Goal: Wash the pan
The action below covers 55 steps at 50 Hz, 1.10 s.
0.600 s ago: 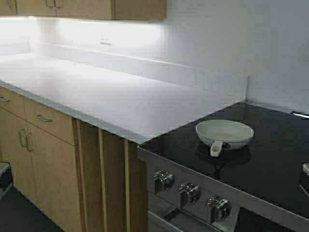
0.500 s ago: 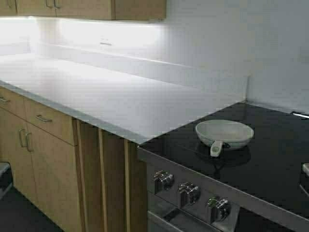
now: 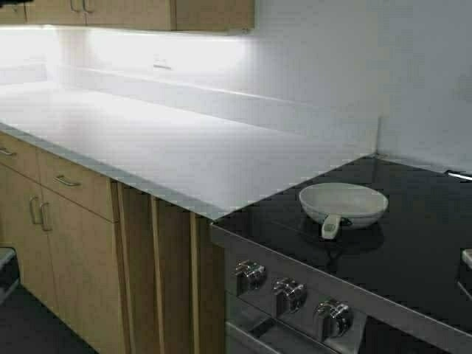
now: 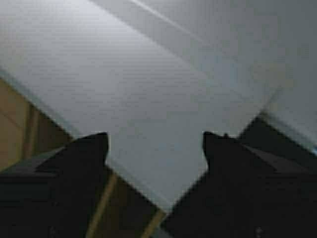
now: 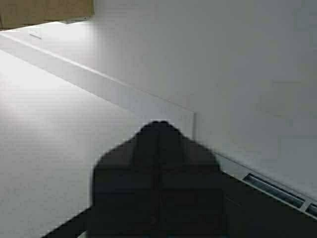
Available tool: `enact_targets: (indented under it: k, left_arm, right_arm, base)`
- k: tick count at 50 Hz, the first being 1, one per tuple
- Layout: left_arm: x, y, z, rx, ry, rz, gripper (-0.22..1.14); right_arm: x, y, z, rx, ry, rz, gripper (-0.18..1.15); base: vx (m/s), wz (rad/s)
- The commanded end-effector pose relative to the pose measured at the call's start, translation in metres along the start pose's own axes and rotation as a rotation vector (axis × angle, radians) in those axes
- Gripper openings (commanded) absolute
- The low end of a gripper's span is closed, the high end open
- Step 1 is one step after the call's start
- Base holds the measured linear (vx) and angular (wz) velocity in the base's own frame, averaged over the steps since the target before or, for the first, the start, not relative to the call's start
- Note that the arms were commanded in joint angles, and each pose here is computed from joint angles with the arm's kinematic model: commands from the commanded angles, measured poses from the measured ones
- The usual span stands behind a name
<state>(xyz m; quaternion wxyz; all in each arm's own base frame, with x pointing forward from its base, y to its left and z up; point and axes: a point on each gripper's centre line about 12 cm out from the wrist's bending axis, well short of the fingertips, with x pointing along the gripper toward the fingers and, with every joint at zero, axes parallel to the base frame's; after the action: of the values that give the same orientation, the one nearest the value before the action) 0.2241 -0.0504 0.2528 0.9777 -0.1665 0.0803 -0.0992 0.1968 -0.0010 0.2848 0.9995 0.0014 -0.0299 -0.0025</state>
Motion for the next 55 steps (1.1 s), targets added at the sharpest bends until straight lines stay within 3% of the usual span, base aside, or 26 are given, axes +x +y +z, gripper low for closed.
enact_targets:
  k: [1, 24, 38, 55]
  left_arm:
    - [0.026, -0.022, -0.017, 0.005, 0.058, -0.091, 0.94]
    - [0.101, -0.052, -0.096, -0.261, 0.183, -0.269, 0.94]
    - [0.149, -0.057, -0.167, -0.454, 0.303, -0.353, 0.94]
    - [0.193, -0.093, -0.244, -0.571, 0.403, -0.438, 0.94]
  right_arm:
    - [0.001, 0.000, 0.004, 0.000, -0.011, -0.002, 0.07]
    - [0.001, 0.000, 0.004, -0.002, -0.003, -0.002, 0.07]
    - [0.002, 0.000, 0.003, -0.002, 0.002, -0.002, 0.07]
    - [0.001, 0.000, 0.001, -0.002, 0.008, -0.002, 0.07]
  base:
    - [0.00, 0.00]
    - [0.00, 0.00]
    - [0.00, 0.00]
    - [0.00, 0.00]
